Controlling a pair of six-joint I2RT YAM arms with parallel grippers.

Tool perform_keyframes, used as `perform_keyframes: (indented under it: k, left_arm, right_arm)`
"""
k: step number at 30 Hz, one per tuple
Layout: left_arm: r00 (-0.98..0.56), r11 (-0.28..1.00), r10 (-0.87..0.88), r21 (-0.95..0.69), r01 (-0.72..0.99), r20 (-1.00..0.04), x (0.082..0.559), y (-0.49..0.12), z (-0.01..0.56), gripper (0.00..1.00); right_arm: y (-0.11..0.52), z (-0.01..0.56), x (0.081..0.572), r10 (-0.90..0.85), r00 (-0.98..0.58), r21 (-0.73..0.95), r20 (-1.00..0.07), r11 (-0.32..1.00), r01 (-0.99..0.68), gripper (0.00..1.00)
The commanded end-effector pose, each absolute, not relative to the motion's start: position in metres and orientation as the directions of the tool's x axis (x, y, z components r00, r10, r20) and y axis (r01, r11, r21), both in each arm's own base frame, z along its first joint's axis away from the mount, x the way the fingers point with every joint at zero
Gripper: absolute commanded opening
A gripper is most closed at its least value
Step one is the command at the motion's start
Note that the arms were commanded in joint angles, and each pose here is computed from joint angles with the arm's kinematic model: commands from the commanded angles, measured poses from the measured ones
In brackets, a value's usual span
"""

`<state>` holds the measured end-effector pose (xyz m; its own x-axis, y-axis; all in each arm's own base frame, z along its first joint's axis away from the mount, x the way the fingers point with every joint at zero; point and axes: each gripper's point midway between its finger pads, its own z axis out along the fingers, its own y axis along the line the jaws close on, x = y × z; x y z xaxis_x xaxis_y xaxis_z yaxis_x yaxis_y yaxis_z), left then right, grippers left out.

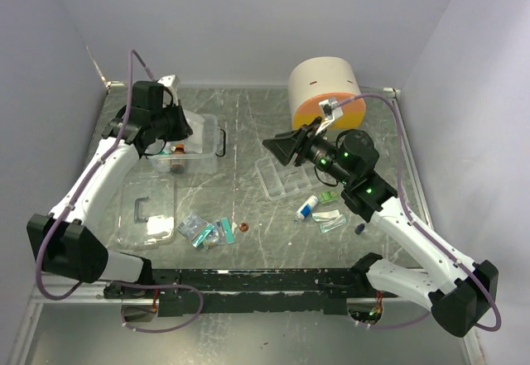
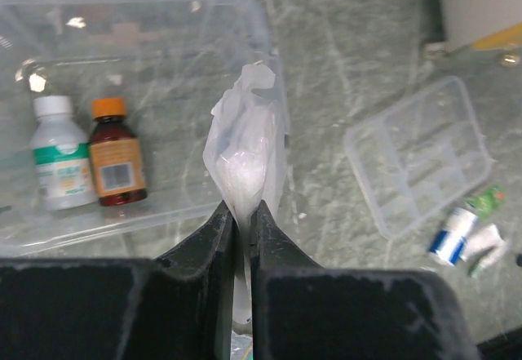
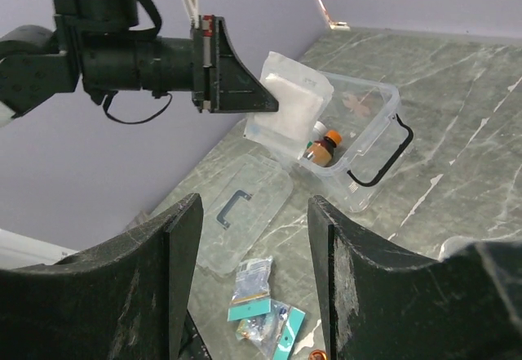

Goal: Organize the medicine kit

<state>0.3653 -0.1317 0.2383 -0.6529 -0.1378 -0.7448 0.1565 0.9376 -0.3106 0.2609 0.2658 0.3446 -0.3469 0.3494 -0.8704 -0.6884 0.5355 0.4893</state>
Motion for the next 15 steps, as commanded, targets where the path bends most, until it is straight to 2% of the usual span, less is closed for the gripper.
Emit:
perform_keyframes:
  k: [1, 15]
  left_arm:
    - [-0.659, 0.972, -0.145, -0.231, 0.044, -0.738, 0.382, -0.101, 0.229, 0.15]
    - [-0.828, 0.954, -0.090, -0.285, 0.087, -0.554, 0.409, -0.128, 0.153, 0.15]
  right_arm:
    - [0.265, 0.337, 0.262, 0.341, -0.349, 0.486, -0.873, 0.544, -0.684, 0.54]
    - [0.269, 0.319, 0.253, 0.370, -0.396, 0.539, -0.841, 0.491, -0.685, 0.54]
